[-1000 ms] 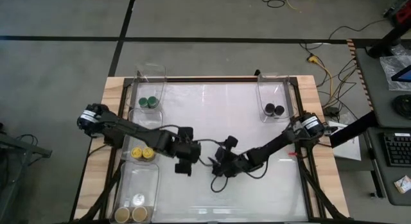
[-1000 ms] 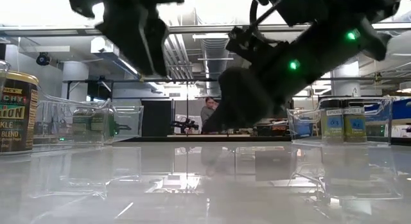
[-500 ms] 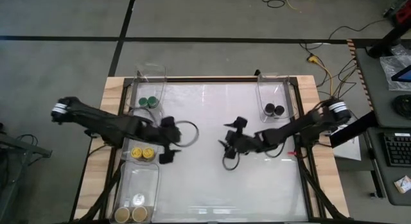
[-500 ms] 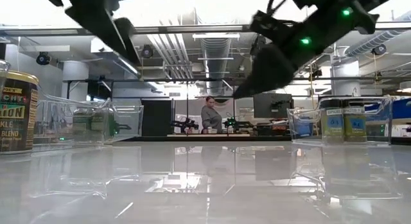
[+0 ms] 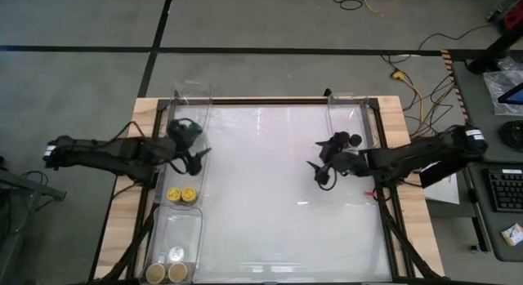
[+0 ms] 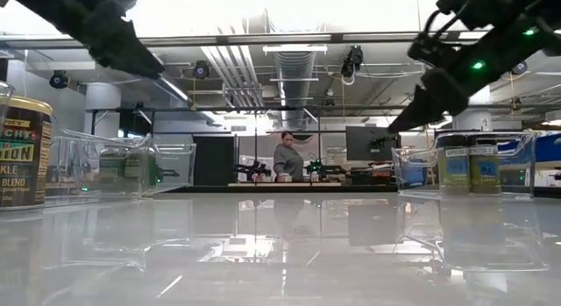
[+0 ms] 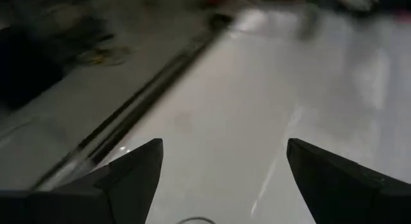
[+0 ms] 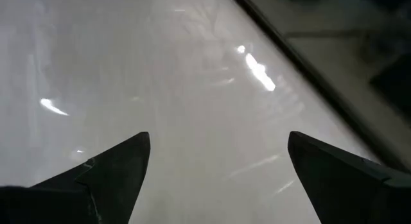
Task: Sort spices by type
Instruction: Return to Home Position
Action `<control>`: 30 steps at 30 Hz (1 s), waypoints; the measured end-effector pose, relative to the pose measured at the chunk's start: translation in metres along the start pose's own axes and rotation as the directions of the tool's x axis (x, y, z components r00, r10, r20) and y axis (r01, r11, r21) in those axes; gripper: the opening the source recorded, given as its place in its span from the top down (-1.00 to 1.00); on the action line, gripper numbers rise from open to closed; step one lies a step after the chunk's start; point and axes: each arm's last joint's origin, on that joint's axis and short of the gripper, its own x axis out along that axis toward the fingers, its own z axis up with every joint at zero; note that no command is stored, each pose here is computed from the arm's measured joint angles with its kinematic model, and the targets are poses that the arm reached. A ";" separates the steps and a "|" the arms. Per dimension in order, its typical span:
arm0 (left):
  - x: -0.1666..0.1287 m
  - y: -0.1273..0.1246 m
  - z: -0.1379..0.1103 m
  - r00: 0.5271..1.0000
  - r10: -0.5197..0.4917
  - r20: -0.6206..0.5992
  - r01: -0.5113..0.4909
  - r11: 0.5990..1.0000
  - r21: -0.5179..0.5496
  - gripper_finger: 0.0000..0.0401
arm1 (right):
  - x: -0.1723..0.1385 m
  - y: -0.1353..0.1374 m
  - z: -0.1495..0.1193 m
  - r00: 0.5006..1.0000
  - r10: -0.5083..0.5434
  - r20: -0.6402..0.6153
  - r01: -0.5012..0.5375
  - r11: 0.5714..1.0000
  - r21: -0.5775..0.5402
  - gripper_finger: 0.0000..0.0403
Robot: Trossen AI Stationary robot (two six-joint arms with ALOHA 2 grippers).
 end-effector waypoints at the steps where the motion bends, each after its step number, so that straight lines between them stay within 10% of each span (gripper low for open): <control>1: 0.000 0.002 -0.002 0.999 0.048 0.018 -0.046 0.997 -0.064 -0.57 | -0.003 -0.002 -0.002 1.000 -0.001 -0.014 0.001 0.999 0.053 -0.79; 11: 0.016 -0.005 -0.032 0.992 0.039 0.117 -0.028 0.995 -0.094 -0.57 | -0.027 -0.002 -0.025 0.963 0.249 0.105 -0.252 0.967 0.020 -0.79; 19: 0.011 -0.006 -0.052 0.967 -0.206 0.150 0.219 0.973 -0.076 -0.57 | -0.063 -0.006 -0.033 0.753 0.600 0.269 -0.618 0.786 -0.025 -0.79; 30: -0.004 0.003 -0.079 0.873 -0.332 0.358 0.373 0.927 -0.050 -0.57 | -0.095 -0.033 -0.039 0.608 0.568 0.555 -0.595 0.788 -0.155 -0.79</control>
